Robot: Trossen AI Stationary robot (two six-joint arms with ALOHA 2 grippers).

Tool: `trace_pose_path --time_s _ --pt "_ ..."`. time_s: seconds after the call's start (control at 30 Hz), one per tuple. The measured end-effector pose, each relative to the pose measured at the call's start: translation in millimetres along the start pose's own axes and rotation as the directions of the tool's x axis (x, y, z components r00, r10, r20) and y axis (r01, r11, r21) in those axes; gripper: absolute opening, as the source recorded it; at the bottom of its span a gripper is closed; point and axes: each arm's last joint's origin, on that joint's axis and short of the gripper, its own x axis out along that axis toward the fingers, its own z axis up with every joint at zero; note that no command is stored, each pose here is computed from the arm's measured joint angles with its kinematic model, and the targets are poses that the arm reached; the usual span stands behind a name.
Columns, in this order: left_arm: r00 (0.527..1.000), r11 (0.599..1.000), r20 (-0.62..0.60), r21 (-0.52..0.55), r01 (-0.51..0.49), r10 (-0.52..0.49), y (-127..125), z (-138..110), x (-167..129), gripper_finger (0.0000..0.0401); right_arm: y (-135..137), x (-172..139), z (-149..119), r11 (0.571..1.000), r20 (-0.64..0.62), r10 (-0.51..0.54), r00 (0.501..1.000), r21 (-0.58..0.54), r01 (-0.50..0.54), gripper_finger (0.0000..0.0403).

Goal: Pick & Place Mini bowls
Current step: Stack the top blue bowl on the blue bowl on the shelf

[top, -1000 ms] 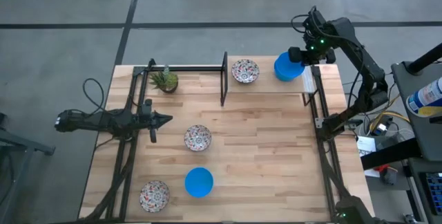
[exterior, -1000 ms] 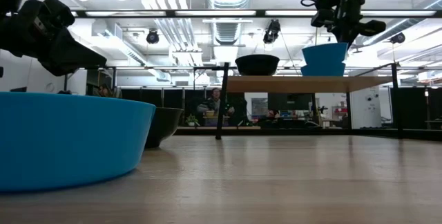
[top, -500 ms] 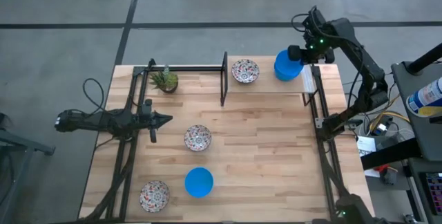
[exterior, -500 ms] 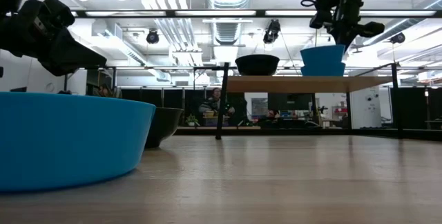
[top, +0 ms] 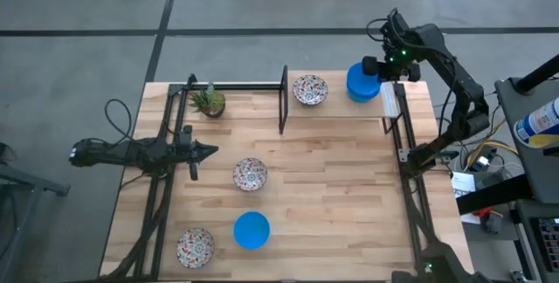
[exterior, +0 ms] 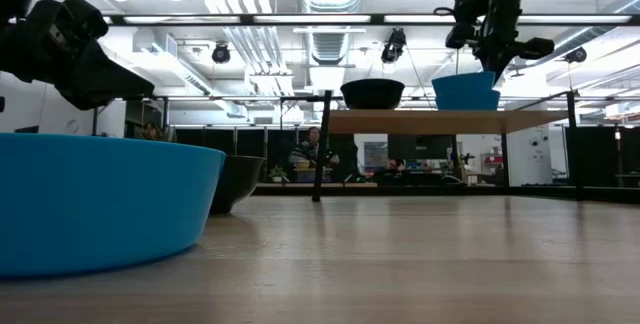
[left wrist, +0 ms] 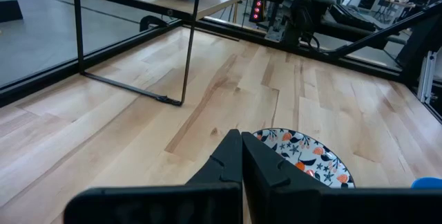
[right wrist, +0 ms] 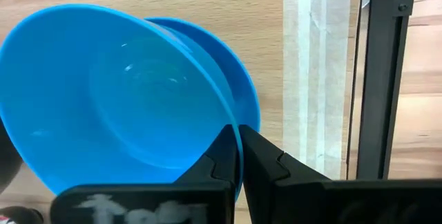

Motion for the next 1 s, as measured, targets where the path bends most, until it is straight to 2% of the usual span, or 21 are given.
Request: trace_pose_path --time_s 0.17,0.47,0.63,1.0 --pt "1.0 1.0 0.0 0.0 0.0 0.0 0 0 0 0.0 2 8 4 1.0 -0.03 -0.008 1.0 0.002 0.008 0.0018" --pt "1.0 1.0 0.0 0.0 0.0 0.0 0 0 0 0.0 2 7 4 1.0 -0.018 -0.007 1.0 -0.002 0.007 0.0113" --pt "1.0 1.0 0.0 0.0 0.0 0.0 0 0 0 0.0 0 -3 -1 1.0 0.012 0.012 1.0 -0.02 -0.012 0.0148" --pt "1.0 1.0 0.0 0.0 0.0 0.0 0 0 0 0.0 -2 -19 -8 0.996 0.093 0.064 0.994 -0.073 -0.057 0.016"
